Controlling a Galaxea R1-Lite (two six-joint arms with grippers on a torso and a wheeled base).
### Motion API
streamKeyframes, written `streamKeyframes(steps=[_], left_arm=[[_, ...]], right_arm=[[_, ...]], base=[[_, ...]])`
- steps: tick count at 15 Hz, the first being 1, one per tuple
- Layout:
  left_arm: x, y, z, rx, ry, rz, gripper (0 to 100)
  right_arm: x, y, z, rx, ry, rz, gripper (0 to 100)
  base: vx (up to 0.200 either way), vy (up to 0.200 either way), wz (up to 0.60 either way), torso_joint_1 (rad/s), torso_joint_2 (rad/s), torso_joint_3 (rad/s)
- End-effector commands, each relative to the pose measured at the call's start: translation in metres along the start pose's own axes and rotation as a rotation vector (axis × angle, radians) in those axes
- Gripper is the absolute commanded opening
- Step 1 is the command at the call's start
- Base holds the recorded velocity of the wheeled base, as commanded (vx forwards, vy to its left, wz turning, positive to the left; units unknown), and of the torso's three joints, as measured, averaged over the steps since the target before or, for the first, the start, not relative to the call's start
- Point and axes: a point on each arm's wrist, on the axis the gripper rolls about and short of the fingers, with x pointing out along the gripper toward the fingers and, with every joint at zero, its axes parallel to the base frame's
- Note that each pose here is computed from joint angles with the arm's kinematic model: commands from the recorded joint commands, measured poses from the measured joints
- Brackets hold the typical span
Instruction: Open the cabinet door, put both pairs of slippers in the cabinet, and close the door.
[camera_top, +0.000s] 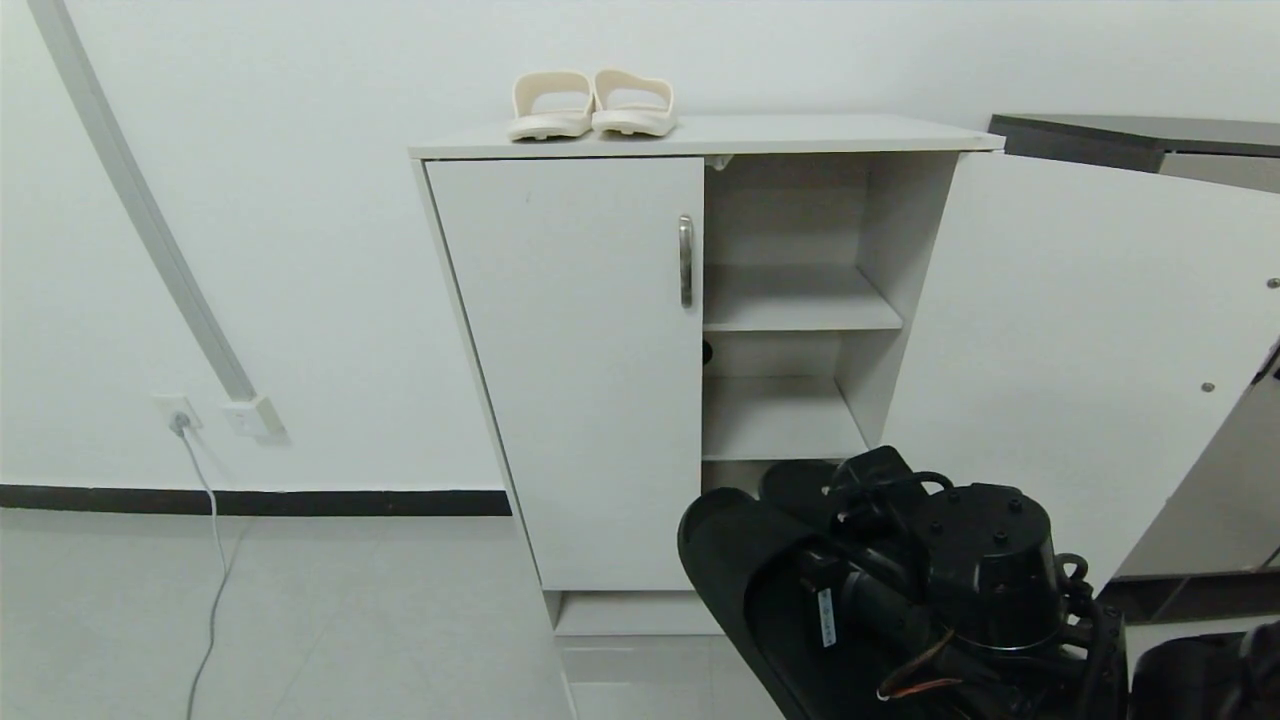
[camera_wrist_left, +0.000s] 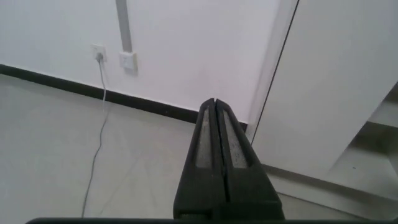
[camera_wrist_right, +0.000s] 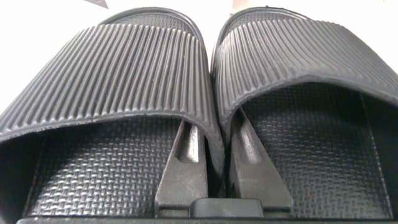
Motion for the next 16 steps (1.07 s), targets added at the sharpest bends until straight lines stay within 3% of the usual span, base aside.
streamKeyframes(steps=[1, 2, 4, 6, 7, 9, 12, 16], left_arm=[[-0.005, 0.003, -0.017, -0.007, -0.036, -0.024, 0], [-0.005, 0.003, -0.027, 0.021, -0.033, -0.050, 0], [-0.005, 0.001, -0.029, 0.016, -0.040, -0.116, 0], [-0.005, -0.002, -0.029, 0.021, -0.039, -0.268, 0], [-0.005, -0.003, -0.033, 0.040, -0.012, -0.322, 0], [-0.005, -0.004, -0.033, 0.075, -0.017, -0.337, 0], [-0.005, -0.004, -0.033, 0.058, -0.014, -0.337, 0], [-0.005, -0.004, -0.033, 0.057, -0.014, -0.337, 0]], right_arm=[[-0.002, 0.002, -0.001, -0.004, 0.003, 0.008, 0], [-0.002, 0.003, -0.002, -0.006, 0.006, 0.011, 0], [-0.002, 0.003, -0.003, -0.008, 0.009, 0.013, 0], [-0.003, 0.005, -0.004, -0.011, 0.010, 0.019, 0], [-0.003, 0.005, -0.004, -0.011, 0.010, 0.019, 0], [-0.004, 0.007, -0.004, -0.014, 0.009, 0.023, 0], [0.000, 0.011, -0.003, -0.015, 0.005, 0.028, 0], [0.029, 0.029, 0.014, 0.055, -0.088, -0.154, 0]], base=[[0.000, 0.000, 0.00, 0.000, 0.00, 0.000], [0.000, 0.000, 0.00, 0.000, 0.00, 0.000], [0.000, 0.000, 0.00, 0.000, 0.00, 0.000], [0.000, 0.000, 0.00, 0.000, 0.00, 0.000], [0.000, 0.000, 0.00, 0.000, 0.00, 0.000], [0.000, 0.000, 0.00, 0.000, 0.00, 0.000], [0.000, 0.000, 0.00, 0.000, 0.00, 0.000], [0.000, 0.000, 0.00, 0.000, 0.00, 0.000]])
